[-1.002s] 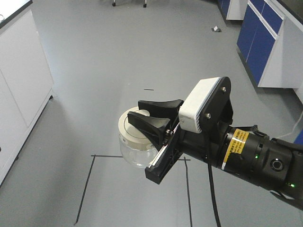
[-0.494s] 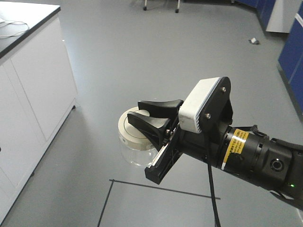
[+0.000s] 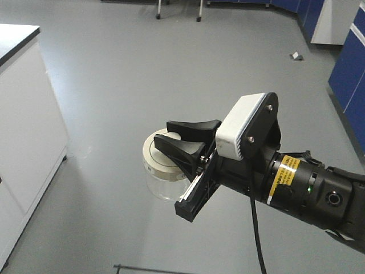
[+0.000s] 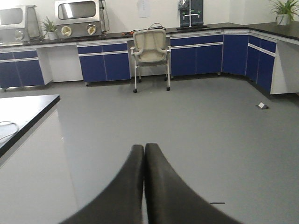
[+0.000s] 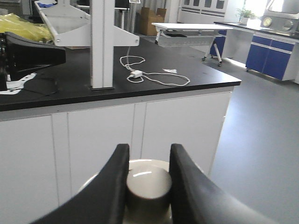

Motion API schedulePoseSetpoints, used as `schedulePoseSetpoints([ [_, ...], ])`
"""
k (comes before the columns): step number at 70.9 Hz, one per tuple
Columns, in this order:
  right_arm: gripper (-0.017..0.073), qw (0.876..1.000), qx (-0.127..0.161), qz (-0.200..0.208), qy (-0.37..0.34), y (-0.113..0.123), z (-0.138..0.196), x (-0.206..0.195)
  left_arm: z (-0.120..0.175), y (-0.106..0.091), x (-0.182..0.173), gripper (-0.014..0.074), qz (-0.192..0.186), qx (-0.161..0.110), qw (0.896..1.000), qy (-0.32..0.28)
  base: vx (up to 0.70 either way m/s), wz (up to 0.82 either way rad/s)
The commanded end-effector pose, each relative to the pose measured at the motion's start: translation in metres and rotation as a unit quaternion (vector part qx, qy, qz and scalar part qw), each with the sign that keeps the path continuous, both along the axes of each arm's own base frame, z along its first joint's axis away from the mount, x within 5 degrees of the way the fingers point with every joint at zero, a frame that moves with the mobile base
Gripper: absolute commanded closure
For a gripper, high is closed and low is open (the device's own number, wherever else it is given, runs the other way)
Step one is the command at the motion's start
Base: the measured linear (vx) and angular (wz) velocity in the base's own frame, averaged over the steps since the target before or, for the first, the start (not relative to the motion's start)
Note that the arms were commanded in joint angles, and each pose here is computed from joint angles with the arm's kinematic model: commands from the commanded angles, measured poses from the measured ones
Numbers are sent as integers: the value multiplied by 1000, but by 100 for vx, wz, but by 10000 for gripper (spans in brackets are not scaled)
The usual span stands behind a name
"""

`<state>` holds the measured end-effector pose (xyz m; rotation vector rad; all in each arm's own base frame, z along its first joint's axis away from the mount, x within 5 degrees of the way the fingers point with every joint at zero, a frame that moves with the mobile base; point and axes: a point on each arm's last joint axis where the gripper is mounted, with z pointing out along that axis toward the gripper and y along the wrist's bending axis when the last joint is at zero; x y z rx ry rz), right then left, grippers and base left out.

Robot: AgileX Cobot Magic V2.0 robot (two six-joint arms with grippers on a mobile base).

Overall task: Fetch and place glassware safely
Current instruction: 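Hold the jar in the right gripper while the base turns away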

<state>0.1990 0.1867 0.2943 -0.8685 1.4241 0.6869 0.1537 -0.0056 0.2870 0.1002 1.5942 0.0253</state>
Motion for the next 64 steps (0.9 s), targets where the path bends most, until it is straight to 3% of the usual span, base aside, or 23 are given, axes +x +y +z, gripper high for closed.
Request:
schedulePoseSetpoints([
  [1, 563, 997, 58, 16, -39, -1, 27, -5, 16, -1, 1, 601, -5, -10, 999, -49, 41, -28],
  [64, 563, 997, 58, 16, -39, -1, 27, -5, 16, -1, 1, 601, -5, -10, 999, -49, 43, -8],
])
